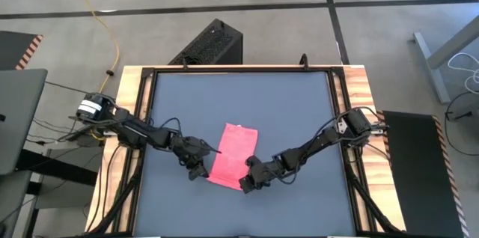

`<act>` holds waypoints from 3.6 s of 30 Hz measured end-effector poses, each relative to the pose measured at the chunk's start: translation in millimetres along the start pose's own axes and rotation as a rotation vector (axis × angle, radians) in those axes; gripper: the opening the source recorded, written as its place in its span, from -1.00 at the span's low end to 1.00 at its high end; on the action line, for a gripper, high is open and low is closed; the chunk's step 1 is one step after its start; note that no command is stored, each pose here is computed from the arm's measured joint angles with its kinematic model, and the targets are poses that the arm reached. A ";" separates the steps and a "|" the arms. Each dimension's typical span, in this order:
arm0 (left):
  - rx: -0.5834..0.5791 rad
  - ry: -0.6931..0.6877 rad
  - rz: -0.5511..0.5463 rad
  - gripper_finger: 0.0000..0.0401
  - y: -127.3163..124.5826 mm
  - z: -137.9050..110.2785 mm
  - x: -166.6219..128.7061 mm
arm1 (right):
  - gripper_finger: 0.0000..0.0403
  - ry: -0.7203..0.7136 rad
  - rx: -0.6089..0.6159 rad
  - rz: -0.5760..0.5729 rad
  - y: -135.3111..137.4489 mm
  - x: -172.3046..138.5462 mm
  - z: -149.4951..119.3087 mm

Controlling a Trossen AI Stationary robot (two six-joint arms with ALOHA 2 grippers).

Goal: Roll towel
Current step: Roll the red microfiber cloth

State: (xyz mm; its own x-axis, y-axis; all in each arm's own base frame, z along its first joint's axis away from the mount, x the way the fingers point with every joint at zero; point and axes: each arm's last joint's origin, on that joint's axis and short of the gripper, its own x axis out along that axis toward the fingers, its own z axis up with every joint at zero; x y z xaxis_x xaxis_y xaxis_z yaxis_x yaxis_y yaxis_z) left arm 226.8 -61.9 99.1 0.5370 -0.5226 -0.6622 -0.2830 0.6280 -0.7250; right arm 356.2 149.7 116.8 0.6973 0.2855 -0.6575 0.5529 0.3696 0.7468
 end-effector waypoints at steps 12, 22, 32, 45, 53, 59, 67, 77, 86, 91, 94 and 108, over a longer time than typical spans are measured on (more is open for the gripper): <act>0.263 0.040 0.369 -1.00 -26.8 26.6 -1.3 | -0.86 -0.030 0.002 -0.050 -5.6 -0.1 6.5; 0.411 0.097 0.474 -0.88 -45.1 36.9 -12.2 | -0.87 -0.009 0.026 -0.072 -8.2 -0.3 4.4; 0.965 -0.151 0.385 -0.65 -83.4 21.8 -36.4 | -0.87 -0.020 0.059 -0.069 -8.3 -0.2 7.4; 1.273 -0.152 0.288 -0.64 -67.7 -23.8 -3.4 | -0.86 -0.062 0.081 -0.073 -9.4 -0.1 13.4; 1.293 -0.205 0.329 -0.64 -70.2 -32.5 12.2 | -0.86 -0.066 0.099 -0.066 -8.9 0.1 13.9; 1.339 -0.256 0.387 -0.64 -75.8 -34.8 12.3 | -0.86 -0.066 0.105 -0.063 -8.6 0.1 13.6; 1.295 -0.241 0.425 -0.61 -64.7 -31.1 25.2 | -0.86 -0.066 0.106 -0.062 -8.5 0.2 13.6; 1.194 -0.290 0.488 -0.39 -57.3 -29.5 34.9 | -0.86 -0.051 0.099 -0.048 -7.4 0.4 13.4; 1.150 -0.326 0.519 -0.38 -56.8 -27.6 34.0 | -0.86 -0.044 0.097 -0.029 -5.5 0.5 12.5; 1.090 -0.287 0.472 -0.39 -50.0 -18.9 32.3 | -0.86 -0.040 0.096 -0.027 -5.3 0.5 12.4; 1.059 -0.250 0.441 -0.43 -45.4 -12.6 30.6 | -0.83 -0.038 0.087 -0.026 -5.2 0.5 12.1; 0.981 -0.145 0.379 -0.99 -32.0 -1.0 26.3 | -0.57 -0.041 0.063 -0.002 -2.1 -1.4 13.3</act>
State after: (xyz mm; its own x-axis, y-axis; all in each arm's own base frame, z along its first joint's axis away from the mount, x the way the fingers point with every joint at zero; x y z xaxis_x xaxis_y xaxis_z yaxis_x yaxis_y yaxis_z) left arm 249.2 -96.3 104.8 0.6561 -0.1624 -0.7369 0.2790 0.9596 0.0369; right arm 360.1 136.9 117.4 0.7132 0.2482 -0.6555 0.5812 0.3134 0.7510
